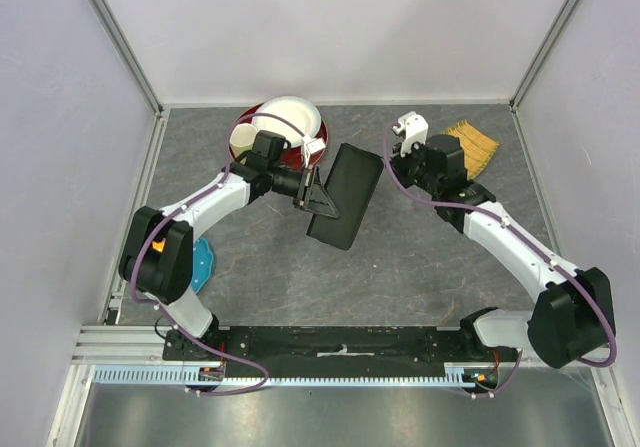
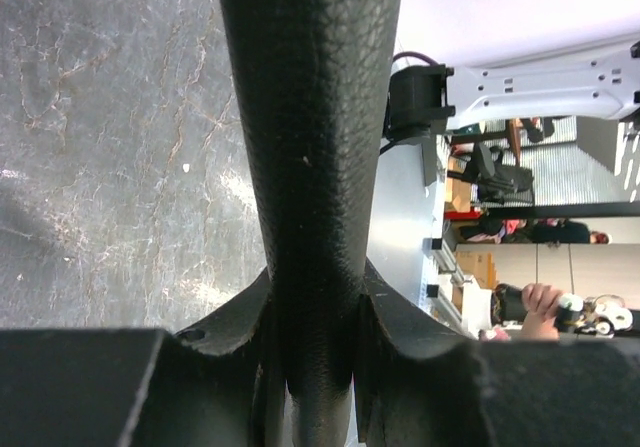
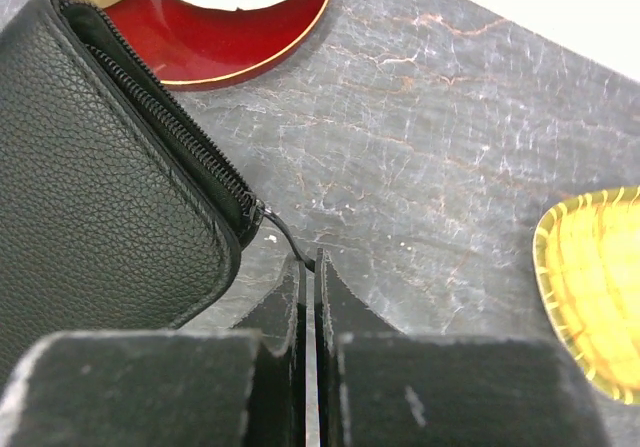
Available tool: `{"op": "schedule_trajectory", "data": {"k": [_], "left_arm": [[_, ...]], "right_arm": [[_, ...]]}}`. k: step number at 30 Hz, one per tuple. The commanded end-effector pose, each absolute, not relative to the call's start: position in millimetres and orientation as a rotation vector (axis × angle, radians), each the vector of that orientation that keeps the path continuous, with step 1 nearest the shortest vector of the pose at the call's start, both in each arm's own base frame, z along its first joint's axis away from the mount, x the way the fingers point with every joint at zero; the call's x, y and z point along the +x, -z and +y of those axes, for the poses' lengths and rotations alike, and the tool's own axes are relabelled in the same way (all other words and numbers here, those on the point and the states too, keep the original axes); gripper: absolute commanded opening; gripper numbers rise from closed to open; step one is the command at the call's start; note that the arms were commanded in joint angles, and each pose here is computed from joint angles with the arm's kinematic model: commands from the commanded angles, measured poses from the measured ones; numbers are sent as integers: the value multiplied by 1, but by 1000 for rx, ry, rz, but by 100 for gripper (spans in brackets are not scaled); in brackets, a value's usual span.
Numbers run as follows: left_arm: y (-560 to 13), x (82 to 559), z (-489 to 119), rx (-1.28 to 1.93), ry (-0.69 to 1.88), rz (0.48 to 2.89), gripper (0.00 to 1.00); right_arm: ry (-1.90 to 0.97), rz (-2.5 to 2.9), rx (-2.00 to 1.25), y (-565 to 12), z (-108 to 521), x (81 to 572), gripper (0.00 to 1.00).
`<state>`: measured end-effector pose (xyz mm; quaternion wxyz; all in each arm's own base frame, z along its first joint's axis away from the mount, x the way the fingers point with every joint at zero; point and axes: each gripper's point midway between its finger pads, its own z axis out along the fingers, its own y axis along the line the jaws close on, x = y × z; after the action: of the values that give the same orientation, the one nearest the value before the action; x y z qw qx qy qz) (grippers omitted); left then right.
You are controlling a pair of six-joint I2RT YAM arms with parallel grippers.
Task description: Sort the hair-cutting tools
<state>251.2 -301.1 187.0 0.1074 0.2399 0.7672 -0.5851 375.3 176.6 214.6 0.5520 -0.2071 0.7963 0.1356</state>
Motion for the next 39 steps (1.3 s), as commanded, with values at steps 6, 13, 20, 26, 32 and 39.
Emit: {"op": "schedule_trajectory", "data": {"k": [6, 13, 20, 26, 32, 39], "left_arm": [[-209, 186, -311, 1048, 1854, 2139, 2], [-193, 175, -319, 1118, 1817, 2212, 2], [-184, 165, -329, 1188, 1809, 2240, 2], [-177, 161, -337, 1243, 1802, 2255, 2], [-176, 157, -343, 1286, 1798, 2254, 2], [-163, 172, -342, 1258, 1639, 2343, 2]], "right_arm": [[-96, 1549, -746, -310, 144, 421, 0], [-119, 1473, -964, -334, 165, 421, 0], [-164, 1451, -1103, -343, 175, 406, 0], [-198, 1414, -1136, -350, 191, 402, 0], [-264, 1360, -1190, -349, 227, 390, 0], [-237, 1433, -1065, -342, 233, 402, 0]]}}
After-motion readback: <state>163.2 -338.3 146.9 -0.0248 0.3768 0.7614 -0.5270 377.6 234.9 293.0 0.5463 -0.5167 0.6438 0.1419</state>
